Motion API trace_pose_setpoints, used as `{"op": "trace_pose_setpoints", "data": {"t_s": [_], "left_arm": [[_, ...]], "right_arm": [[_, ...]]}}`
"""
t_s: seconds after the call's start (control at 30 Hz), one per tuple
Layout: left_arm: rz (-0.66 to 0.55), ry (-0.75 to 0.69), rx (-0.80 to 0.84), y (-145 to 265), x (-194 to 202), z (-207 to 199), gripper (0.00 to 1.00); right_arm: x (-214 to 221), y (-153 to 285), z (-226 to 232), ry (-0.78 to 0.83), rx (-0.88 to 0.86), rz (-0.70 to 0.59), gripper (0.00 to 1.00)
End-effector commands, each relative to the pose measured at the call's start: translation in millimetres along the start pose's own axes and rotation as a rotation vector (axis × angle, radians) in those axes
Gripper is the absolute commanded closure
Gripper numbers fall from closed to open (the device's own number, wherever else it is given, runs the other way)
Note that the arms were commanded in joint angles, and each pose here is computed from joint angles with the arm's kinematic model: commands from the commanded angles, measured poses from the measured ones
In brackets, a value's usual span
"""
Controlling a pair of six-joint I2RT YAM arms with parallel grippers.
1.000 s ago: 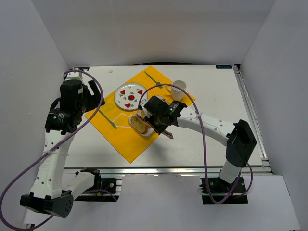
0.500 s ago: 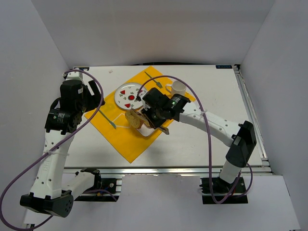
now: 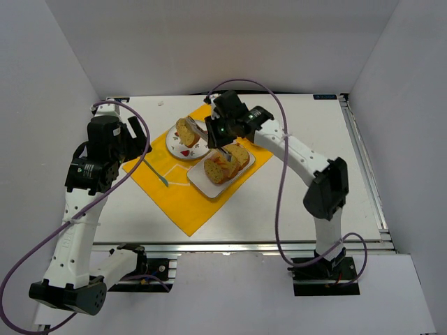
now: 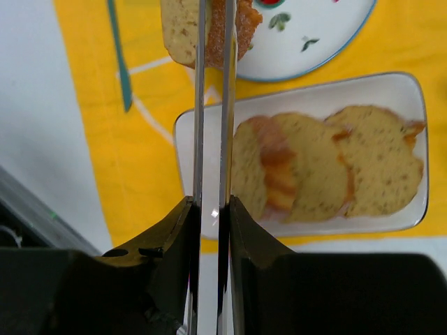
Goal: Place the bread
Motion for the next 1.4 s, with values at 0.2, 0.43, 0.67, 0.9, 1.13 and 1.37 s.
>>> {"op": "trace_pose_setpoints", "data": {"t_s": [0.2, 0.43, 0.67, 0.9, 1.13, 1.37], "left_arm": [[-0.046, -0.015, -0.006, 1.5, -13.0, -2.6, 0.11], [-0.025, -0.029, -0.024, -9.4, -13.0, -4.0, 0.11], [-0.014, -0.029, -0.036, -9.8, -9.4, -1.4, 0.11], [-0.017, -0.02, -0.042, -7.0, -8.1, 0.5, 0.11], [-0.021, -0.008, -0.036, -4.5, -7.7, 0.4, 0.11], [-0.034, 0.011, -0.037, 1.9, -8.4, 1.8, 0.11]], "right_arm": [[-42.1, -55.3, -31.1, -0.114, -0.125, -0.078, 0.92], [-30.0, -88.5, -35.4, -0.162, -0.189, -0.039, 0.91], [-20.4, -101.8, -43.3, -0.193, -0.151, -0.025, 0.79], [-18.3, -99.5, -54.3, -0.222, -0.086, -0.035, 0.66], [-19.4, -92.9, -56.5, -0.231, -0.08, -0.04, 0.54], [-28.7, -75.7, -55.5, -0.225, -0.073, -0.076, 0.5]]}}
Point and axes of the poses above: each gripper's point midway between its finger pads, its own y axis back along the fingers, its own z axis along the line the jaws close on, x = y × z, the point moved 5 cm from there along y, back along the fingers, and after that the axes turned 6 degrees about y, right-handed, at the moved point
